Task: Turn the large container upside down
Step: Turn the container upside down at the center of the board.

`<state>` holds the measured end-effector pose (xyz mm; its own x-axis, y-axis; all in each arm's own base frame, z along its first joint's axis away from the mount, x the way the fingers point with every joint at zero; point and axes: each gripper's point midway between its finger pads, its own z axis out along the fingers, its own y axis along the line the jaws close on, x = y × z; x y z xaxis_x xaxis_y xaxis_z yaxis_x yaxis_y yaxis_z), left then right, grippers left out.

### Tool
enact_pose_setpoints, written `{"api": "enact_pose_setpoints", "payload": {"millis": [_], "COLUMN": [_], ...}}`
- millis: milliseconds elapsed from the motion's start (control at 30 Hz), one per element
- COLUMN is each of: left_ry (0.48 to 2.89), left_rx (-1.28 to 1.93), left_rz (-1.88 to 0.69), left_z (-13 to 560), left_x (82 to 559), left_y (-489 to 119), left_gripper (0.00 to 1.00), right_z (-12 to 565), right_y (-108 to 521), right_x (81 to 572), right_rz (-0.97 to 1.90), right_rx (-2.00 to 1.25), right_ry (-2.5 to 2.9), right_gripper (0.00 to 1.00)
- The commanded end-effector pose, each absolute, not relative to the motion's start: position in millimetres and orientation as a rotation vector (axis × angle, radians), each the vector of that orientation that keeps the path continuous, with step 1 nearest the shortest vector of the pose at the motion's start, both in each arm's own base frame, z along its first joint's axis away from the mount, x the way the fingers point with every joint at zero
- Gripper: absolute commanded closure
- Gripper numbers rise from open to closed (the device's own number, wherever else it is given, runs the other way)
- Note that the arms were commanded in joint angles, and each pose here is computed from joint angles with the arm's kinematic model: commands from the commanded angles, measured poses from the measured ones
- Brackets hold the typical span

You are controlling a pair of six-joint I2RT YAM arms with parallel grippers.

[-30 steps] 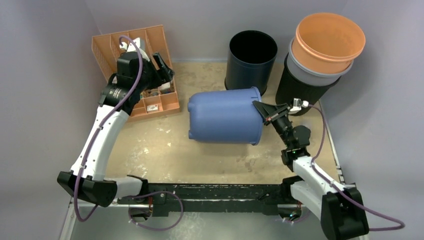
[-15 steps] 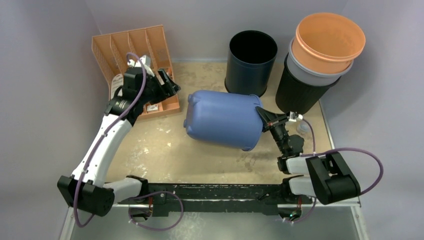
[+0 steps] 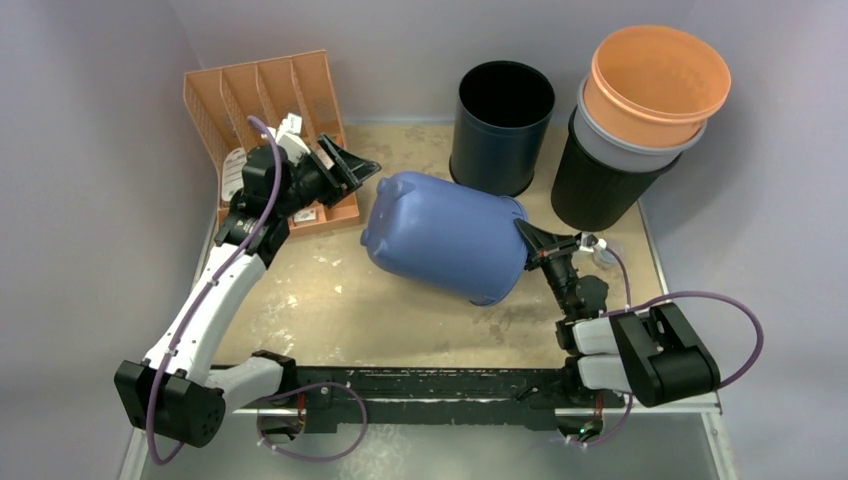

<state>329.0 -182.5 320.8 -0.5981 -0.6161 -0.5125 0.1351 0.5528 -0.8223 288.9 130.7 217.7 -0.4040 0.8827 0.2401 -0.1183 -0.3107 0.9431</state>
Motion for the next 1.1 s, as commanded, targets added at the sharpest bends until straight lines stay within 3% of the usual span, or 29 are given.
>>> {"api": "enact_pose_setpoints", "payload": {"millis": [0,600,1067], "left_ry": [1.83,1.851,1.785], "left_rx": [-0.315,-0.226,-0.134], "left_rz": [-1.239,-1.294,-1.442], "left_z": [360,366,385], "left_x": [327,320,315], "left_y": [-194,-206,-250], "left_gripper": [0.28,0.27,0.27], "right_z": [258,227,196], "right_y": [135,143,160], "right_x": [241,252,274], "right_rz": [1.899,1.827,1.752], "right_rx": [0.749,0.767,0.714], "right_ry": [1.086,1.215,1.363], "right_gripper": [1.0,1.0,1.0]}}
